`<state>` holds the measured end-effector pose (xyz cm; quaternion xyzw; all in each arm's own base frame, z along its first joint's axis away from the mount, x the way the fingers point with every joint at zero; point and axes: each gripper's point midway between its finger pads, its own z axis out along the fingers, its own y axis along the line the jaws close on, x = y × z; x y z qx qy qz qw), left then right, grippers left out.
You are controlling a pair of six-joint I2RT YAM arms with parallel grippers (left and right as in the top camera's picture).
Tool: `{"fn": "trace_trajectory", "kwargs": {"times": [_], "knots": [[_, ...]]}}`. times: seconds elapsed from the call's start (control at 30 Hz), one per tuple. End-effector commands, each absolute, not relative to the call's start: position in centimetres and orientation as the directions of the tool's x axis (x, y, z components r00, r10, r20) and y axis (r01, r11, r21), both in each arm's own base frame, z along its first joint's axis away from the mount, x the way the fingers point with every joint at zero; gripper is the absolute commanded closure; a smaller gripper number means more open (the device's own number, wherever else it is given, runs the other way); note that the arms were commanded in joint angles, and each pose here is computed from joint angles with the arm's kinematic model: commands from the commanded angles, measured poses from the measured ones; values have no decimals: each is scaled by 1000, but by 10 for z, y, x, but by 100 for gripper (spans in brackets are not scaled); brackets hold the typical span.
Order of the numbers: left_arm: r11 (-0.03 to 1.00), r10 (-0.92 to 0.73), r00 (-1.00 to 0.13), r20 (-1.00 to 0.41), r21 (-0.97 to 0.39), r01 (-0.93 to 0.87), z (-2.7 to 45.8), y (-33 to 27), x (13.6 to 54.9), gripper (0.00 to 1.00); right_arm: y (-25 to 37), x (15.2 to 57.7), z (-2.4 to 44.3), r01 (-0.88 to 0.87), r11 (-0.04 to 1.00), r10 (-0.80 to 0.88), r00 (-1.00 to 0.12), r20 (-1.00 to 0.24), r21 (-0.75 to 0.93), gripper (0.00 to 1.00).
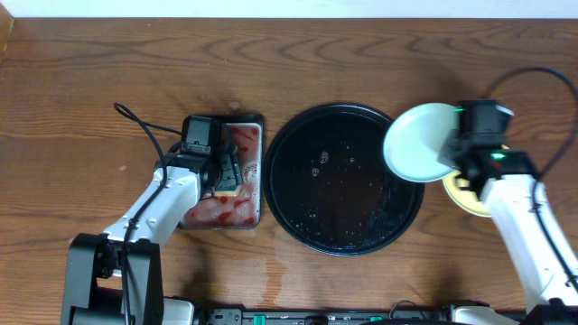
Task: Clean dirty plates on tray and stack at the side
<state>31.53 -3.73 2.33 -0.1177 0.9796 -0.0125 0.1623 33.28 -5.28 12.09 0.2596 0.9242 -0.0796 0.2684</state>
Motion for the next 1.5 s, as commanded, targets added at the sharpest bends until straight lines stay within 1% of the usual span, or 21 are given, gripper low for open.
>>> {"fn": "trace_trajectory", "kwargs": {"times": [0.0,0.13,0.23,0.37,0.47,0.5,0.57,0.63,0.67,0.73,0.83,0.9,0.93,1.0,1.1,1.17,1.27,1.4,1.47], "knots": [[972,-232,-926,-299,-41,-231,18,-33,310,20,-63,327,119,581,786,608,-667,-430,210,99],[972,-232,-926,-299,-41,-231,18,-33,310,20,-110,301,106,709,676,721,-579,-381,203,99],[972,-232,-926,-299,-41,-231,18,-33,310,20,-132,283,92,769,608,776,-522,-355,197,99],[972,-232,-926,-299,-41,-231,18,-33,310,20,-151,262,73,842,495,850,-418,-322,215,99],[972,-232,-926,-298,-41,-231,18,-33,310,20,-161,251,64,875,431,882,-356,-308,221,99],[972,-232,-926,-298,-41,-231,18,-33,310,20,-162,249,63,885,407,893,-334,-302,225,93],[972,-232,-926,-299,-41,-231,18,-33,310,20,-161,250,63,884,398,901,-325,-289,246,62],[972,-232,-926,-299,-41,-231,18,-33,310,20,-155,259,65,863,410,901,-334,-276,294,51],[972,-232,-926,-299,-41,-231,18,-33,310,20,-152,263,66,850,420,900,-344,-269,318,49],[972,-232,-926,-297,-41,-231,18,-33,310,20,-140,275,71,794,472,880,-398,-258,384,45],[972,-232,-929,-287,-37,-232,17,-32,308,19,-110,298,84,620,606,789,-548,-278,499,37],[972,-232,-932,-280,-33,-232,17,-32,305,19,-88,311,92,490,681,708,-632,-315,545,33],[972,-232,-932,-278,-33,-232,18,-32,304,19,-75,316,95,422,715,659,-673,-336,558,30],[972,-231,-935,-269,-29,-232,24,-32,302,19,-52,323,97,317,778,563,-735,-379,542,20],[972,-231,-937,-263,-26,-233,43,-31,300,19,-25,326,91,226,859,433,-800,-415,460,1],[972,-231,-935,-268,-28,-233,57,-31,298,19,-7,324,85,160,911,327,-842,-429,379,1],[972,-232,-931,-281,-33,-232,77,-29,288,19,16,313,76,71,960,182,-893,-411,272,1],[972,-233,-927,-295,-40,-231,95,-26,266,19,26,295,72,38,985,99,-925,-367,171,1],[972,-232,-923,-306,-45,-229,99,-25,254,19,26,289,77,31,990,80,-925,-372,135,1]]}}
